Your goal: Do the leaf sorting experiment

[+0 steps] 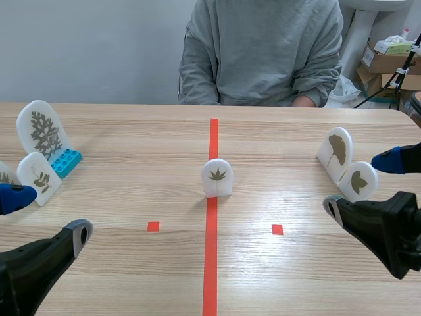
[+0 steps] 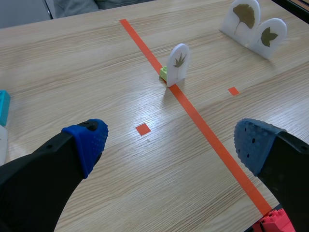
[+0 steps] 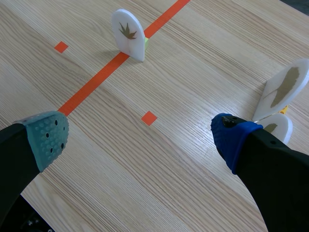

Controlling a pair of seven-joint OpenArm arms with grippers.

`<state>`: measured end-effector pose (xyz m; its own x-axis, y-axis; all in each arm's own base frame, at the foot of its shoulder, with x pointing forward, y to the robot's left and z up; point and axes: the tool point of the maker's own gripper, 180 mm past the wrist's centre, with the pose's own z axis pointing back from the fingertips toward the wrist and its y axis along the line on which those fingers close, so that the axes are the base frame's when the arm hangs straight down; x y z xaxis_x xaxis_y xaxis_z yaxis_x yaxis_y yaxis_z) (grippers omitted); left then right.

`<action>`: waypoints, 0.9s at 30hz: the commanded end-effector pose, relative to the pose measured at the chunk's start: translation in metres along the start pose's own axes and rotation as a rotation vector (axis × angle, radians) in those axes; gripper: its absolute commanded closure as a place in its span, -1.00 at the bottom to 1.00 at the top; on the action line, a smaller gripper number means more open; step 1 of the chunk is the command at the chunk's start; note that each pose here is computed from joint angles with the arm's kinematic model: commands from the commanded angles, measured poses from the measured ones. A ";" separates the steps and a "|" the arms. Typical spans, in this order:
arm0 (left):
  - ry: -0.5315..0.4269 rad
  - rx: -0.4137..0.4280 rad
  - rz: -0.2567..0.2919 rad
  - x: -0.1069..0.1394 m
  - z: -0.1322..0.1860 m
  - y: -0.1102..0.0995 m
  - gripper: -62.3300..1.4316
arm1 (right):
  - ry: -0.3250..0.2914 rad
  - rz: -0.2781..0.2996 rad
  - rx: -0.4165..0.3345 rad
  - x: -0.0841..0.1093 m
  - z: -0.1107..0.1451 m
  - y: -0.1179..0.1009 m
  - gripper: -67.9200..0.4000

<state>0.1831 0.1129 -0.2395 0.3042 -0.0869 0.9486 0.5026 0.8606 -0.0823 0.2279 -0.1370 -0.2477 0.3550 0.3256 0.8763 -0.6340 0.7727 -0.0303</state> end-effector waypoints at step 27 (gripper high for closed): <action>0.004 0.002 0.011 0.000 -0.001 0.000 -0.80 | 0.112 0.069 -0.026 -0.019 0.002 -0.007 -0.78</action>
<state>0.1816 0.1135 -0.2441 0.3261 -0.1003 0.9400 0.5022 0.8608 -0.0824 0.2239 -0.1496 -0.2651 0.3971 0.4297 0.8110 -0.6328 0.7682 -0.0972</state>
